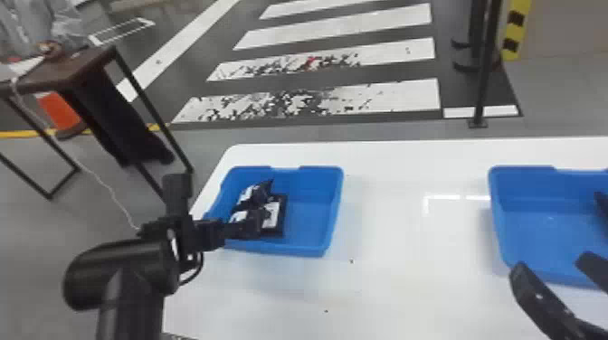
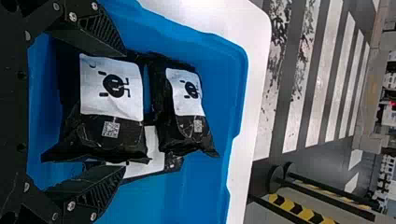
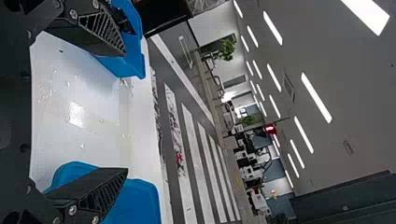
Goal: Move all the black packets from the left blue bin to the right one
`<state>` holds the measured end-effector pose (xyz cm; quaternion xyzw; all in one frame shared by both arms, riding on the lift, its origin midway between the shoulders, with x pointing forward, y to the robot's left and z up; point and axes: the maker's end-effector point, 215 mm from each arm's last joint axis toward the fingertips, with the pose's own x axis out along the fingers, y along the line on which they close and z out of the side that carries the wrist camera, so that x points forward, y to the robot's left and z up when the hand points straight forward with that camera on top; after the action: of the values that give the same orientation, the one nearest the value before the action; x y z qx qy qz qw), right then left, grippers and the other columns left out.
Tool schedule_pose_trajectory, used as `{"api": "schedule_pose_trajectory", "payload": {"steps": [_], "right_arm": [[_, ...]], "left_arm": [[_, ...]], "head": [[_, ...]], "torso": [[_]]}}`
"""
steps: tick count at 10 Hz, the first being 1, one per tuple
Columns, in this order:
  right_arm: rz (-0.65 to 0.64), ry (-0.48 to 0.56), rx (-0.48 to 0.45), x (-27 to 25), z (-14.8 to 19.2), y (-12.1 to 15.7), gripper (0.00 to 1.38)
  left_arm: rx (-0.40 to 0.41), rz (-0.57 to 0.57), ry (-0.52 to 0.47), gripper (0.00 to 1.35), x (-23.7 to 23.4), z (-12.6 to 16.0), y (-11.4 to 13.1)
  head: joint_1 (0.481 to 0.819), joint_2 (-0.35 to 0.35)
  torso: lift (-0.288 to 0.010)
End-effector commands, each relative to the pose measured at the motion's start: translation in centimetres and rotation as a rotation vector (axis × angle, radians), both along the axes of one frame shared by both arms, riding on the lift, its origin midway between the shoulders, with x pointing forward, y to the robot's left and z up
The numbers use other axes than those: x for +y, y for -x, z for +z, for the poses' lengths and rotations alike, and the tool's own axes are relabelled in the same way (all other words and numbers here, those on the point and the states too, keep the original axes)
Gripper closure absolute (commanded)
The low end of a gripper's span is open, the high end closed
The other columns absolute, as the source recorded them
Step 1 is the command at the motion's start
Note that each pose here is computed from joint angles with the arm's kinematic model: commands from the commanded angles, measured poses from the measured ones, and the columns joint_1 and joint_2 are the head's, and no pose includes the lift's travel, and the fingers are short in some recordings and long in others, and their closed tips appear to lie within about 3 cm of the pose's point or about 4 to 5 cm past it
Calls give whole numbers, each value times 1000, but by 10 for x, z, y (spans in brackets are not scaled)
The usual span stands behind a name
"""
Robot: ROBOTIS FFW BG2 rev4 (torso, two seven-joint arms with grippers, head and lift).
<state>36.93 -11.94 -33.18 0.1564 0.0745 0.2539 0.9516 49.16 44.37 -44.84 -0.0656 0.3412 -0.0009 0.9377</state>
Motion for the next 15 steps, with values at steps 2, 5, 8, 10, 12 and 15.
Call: {"api": "schedule_pose_trajectory", "payload": {"steps": [2, 5, 8, 10, 12, 15], "right_arm": [[1, -13, 12, 1, -4, 1, 154], [3, -15, 14, 1, -5, 1, 154], [5, -21, 16, 1, -5, 1, 154], [5, -22, 12, 2, -2, 1, 154], [5, -28, 5, 2, 2, 0, 156], [31, -57, -44, 9, 24, -10, 154]], "left_arm": [[50, 7, 14, 374, 0, -20, -7], [52, -6, 2, 825, -1, -20, -11], [36, -61, -1, 1161, -10, -14, -12], [-33, -83, 0, 1159, -20, 16, -1], [-130, -131, -24, 1159, -39, 68, 14], [-300, -301, 45, 1159, -126, 129, 21]], "head": [[695, 350], [695, 350], [695, 350], [695, 350], [695, 350], [695, 338]], "torso": [[-140], [-140], [-140], [-140], [-140], [-140]]}}
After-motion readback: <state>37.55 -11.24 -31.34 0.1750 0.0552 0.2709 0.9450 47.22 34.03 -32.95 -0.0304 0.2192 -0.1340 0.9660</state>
